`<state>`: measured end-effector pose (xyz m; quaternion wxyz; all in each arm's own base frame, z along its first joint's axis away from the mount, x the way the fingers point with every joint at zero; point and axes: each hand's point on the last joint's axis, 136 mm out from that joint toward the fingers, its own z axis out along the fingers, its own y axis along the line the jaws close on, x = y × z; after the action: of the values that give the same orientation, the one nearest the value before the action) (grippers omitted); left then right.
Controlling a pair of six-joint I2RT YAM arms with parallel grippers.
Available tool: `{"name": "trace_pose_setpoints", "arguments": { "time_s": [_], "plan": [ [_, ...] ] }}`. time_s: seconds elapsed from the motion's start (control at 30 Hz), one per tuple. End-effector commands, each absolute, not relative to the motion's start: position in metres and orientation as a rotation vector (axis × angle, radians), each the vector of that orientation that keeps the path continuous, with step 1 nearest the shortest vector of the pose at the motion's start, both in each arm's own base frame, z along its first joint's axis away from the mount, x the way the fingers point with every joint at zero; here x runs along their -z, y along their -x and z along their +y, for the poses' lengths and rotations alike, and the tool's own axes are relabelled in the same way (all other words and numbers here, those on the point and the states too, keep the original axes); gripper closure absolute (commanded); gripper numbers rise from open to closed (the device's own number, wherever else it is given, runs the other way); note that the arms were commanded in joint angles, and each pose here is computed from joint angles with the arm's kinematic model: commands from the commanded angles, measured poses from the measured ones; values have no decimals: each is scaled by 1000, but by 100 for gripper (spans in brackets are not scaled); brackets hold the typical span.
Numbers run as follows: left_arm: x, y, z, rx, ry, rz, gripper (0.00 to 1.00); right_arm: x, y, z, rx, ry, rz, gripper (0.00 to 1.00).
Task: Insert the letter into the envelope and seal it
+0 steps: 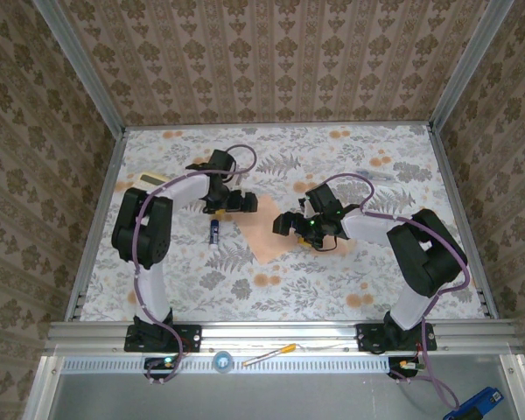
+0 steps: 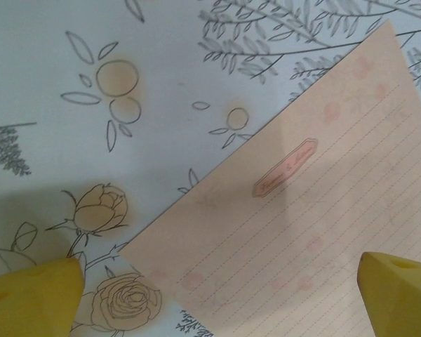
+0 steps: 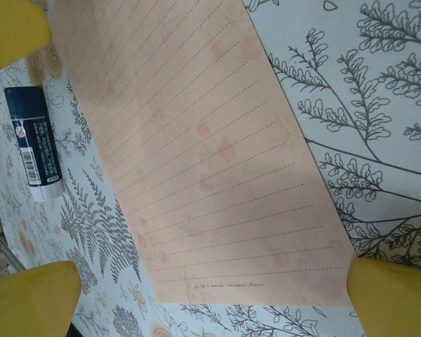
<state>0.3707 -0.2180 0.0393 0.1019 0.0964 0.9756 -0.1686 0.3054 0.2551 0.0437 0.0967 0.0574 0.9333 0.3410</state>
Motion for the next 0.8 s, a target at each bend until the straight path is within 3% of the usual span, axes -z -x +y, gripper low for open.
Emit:
{"name": "trace_pose_setpoints", "arguments": {
  "time_s": [0.0,0.77],
  "plan": [
    [-38,-378,-228,500,-341,2856,0,-24,-294,245,-957,-211,2834,0],
    [-40,-357,-220,125,-458,2939,0,-23,-294,246,-960,-208,2834,0]
  ]
}}
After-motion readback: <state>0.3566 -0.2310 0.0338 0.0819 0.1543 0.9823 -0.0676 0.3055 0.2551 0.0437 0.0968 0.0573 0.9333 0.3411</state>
